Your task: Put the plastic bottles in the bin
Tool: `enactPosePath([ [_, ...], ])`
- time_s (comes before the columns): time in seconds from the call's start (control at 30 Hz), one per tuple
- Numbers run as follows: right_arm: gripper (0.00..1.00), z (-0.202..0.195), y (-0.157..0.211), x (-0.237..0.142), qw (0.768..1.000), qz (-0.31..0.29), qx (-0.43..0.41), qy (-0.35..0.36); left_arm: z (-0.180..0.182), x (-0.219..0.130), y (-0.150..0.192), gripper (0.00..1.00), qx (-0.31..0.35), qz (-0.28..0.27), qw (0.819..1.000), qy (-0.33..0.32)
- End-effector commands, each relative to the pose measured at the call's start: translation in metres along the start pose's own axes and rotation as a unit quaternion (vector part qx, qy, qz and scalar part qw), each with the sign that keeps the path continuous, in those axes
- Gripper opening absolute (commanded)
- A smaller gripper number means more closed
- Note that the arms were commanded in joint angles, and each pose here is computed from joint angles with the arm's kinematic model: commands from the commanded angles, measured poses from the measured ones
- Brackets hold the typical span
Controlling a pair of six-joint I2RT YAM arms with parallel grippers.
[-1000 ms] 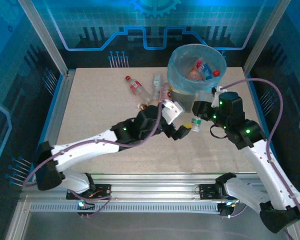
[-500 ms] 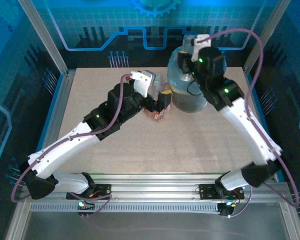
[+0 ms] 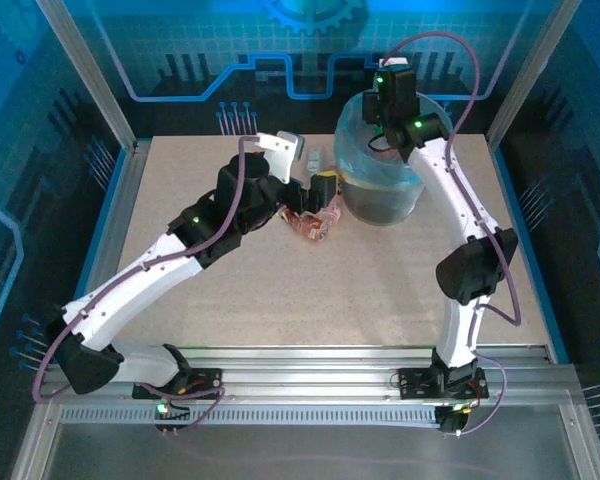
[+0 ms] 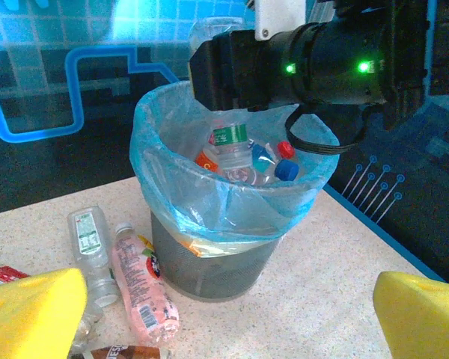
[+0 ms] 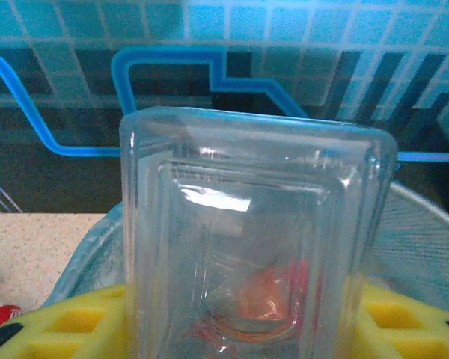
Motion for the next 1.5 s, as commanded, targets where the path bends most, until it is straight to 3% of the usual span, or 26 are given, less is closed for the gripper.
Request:
enactPosePath([
  [0.0, 0.56, 0.002, -0.005, 0.002, 0.999, 0.007, 0.025, -0.031, -0.003, 0.003, -0.009, 0.99, -0.012, -0.005, 1.000, 0.012],
  [0.13, 0.60, 0.003, 0.003, 0.011, 0.998, 0.031, 0.040, -0.049, -0.003, 0.007, -0.009, 0.99, -0.016, -0.001, 1.000, 0.014],
  [0.33, 0.81, -0.001, 0.005, 0.010, 0.997, 0.051, 0.044, -0.035, -0.002, 0.008, -0.011, 0.99, -0.016, -0.002, 1.000, 0.015],
  [0.43, 0.83, -0.004, 0.000, 0.006, 0.998, 0.044, 0.039, -0.024, -0.001, 0.007, -0.013, 0.99, -0.015, -0.005, 1.000, 0.014],
  [0.7, 0.73, 0.002, 0.006, 0.020, 0.997, 0.060, 0.027, -0.038, 0.004, 0.009, -0.014, 0.99, -0.018, -0.003, 1.000, 0.010],
  [0.87, 0.63, 0.018, 0.020, 0.037, 0.990, 0.100, 0.038, -0.095, 0.006, 0.009, -0.015, 0.99, -0.021, -0.004, 1.000, 0.009],
  [1.07, 0.56, 0.031, 0.043, 0.064, 0.982, 0.139, 0.047, -0.117, 0.012, 0.014, -0.007, 0.99, -0.033, 0.008, 0.999, 0.004],
  [1.3, 0.56, 0.031, 0.050, 0.076, 0.975, 0.160, 0.070, -0.138, 0.025, 0.016, -0.001, 0.99, -0.059, 0.018, 0.998, -0.010],
  [1.47, 0.59, 0.021, 0.026, 0.051, 0.980, 0.130, 0.075, -0.130, 0.033, 0.016, 0.002, 0.99, -0.080, 0.026, 0.996, -0.017],
])
Point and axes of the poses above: each hand's point on the last joint's axis, 136 mm out from that joint toward the fingers, its own x axis out along the fingers, its own z axis along the line the jaws close on, y = z × x, the point moved 9 cm from there along -x, back along the fingers, and after that the axes turned 8 degrees about -x, right-handed, at the moved point
